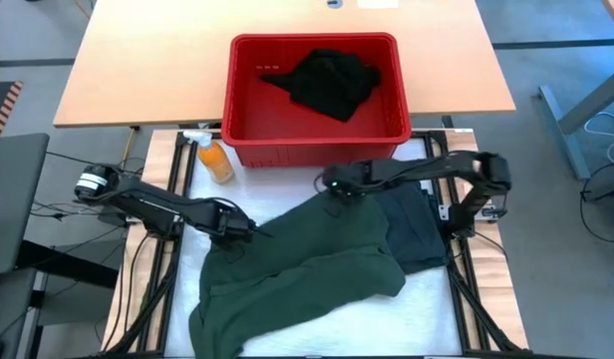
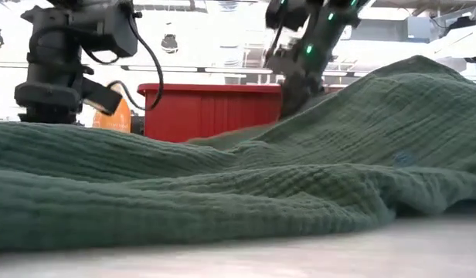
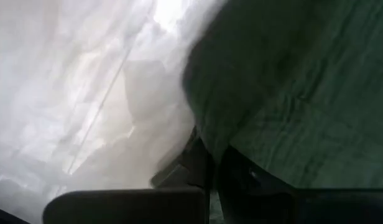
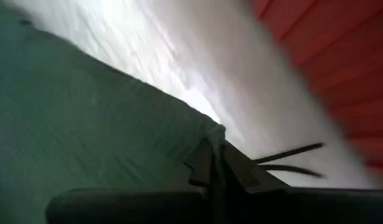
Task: Fold laundry
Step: Fold the green shirt
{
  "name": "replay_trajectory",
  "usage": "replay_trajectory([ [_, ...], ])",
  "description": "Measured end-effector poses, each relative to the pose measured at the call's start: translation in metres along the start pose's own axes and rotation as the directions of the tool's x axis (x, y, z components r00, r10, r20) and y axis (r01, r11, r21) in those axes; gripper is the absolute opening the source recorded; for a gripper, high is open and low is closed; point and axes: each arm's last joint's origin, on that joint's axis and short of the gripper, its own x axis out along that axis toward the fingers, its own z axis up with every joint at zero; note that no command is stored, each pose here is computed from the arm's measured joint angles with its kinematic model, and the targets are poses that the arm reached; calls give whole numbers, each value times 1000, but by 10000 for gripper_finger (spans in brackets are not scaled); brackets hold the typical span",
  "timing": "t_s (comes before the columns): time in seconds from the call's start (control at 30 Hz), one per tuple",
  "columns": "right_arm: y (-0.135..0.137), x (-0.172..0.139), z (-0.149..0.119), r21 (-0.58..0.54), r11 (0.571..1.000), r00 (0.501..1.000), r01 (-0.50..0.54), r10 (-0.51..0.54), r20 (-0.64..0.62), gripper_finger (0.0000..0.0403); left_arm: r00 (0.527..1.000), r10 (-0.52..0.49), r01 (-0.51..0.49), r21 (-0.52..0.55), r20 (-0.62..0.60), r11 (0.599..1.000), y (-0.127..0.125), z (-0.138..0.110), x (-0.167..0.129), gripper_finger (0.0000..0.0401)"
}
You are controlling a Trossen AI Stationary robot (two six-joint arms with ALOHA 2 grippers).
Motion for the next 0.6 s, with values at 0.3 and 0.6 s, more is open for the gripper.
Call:
replay_trajectory([
  [0.3,-16,-55,7,-117,993,988,3,15,152,26,981,-48,68,-101,188,993,25,-19,-48,0],
  [0.6,-7,-94,-5,-217,974,976,-63,105,192,23,886,-386,407,-32,258,913,25,-41,-82,0],
])
